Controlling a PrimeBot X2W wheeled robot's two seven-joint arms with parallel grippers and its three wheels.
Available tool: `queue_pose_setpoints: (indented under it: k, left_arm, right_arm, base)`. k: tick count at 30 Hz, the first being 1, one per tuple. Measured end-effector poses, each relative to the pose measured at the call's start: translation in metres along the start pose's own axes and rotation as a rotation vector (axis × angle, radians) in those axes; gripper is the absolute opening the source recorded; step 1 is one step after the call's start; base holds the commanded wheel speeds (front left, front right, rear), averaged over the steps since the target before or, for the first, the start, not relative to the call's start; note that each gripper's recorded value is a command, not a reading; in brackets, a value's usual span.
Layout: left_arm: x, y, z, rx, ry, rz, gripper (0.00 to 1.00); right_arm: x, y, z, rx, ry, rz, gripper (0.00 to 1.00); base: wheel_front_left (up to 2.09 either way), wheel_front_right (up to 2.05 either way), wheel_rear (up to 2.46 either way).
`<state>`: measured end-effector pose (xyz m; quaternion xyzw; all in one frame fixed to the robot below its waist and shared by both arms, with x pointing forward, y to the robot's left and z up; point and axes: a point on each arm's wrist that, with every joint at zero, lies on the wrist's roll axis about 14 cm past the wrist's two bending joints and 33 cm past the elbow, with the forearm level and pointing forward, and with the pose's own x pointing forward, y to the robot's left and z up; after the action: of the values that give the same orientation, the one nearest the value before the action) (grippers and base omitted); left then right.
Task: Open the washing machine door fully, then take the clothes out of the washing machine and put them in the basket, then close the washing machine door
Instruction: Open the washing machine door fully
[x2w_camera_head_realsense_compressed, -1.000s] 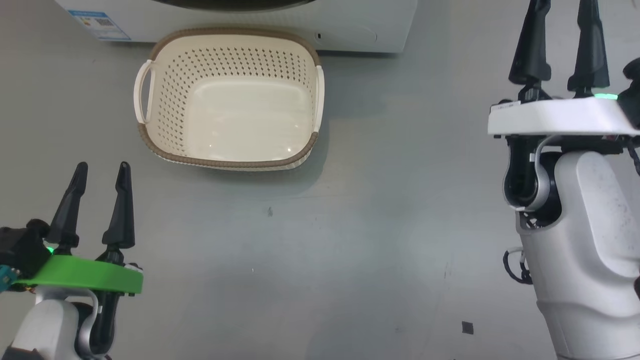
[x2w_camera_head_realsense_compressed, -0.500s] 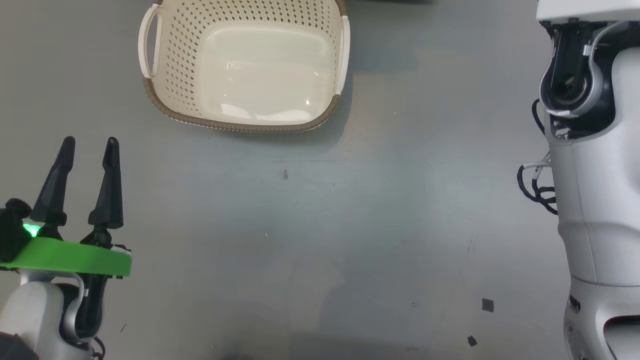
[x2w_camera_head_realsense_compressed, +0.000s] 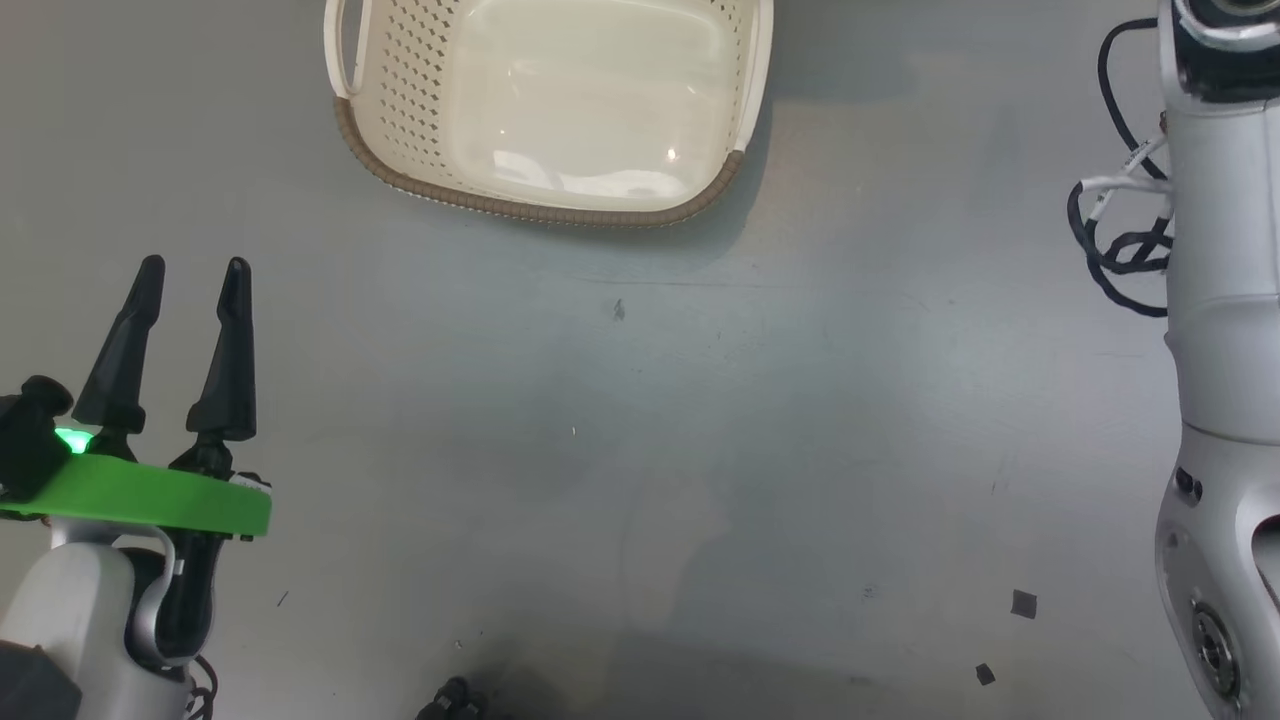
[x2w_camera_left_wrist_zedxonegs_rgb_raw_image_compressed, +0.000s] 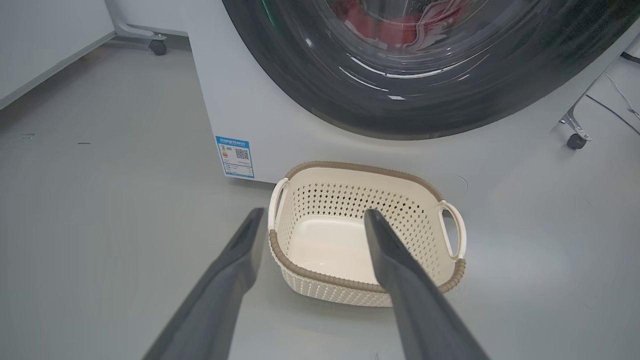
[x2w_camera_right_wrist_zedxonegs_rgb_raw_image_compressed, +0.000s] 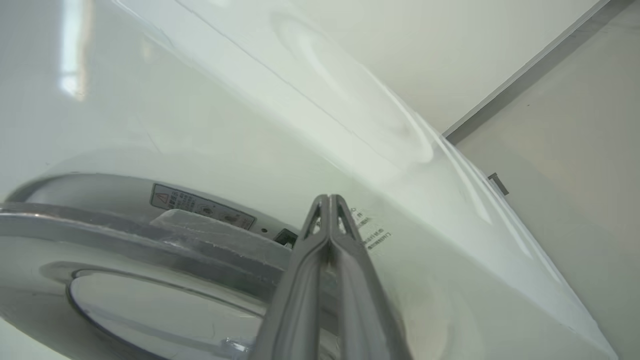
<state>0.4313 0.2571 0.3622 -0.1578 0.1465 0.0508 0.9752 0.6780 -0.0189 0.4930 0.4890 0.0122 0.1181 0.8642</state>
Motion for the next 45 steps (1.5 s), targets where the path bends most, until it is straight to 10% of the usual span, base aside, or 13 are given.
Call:
queue_pose_setpoints:
  k: [45]
  left_arm:
    - [-0.007,0.014,-0.001,-0.026,0.012,0.051,1.0]
  right_arm:
    - [0.045,0.046,-0.046,0.502,0.359,0.032,0.0]
  base:
    - [0.0,0.0,0.0]
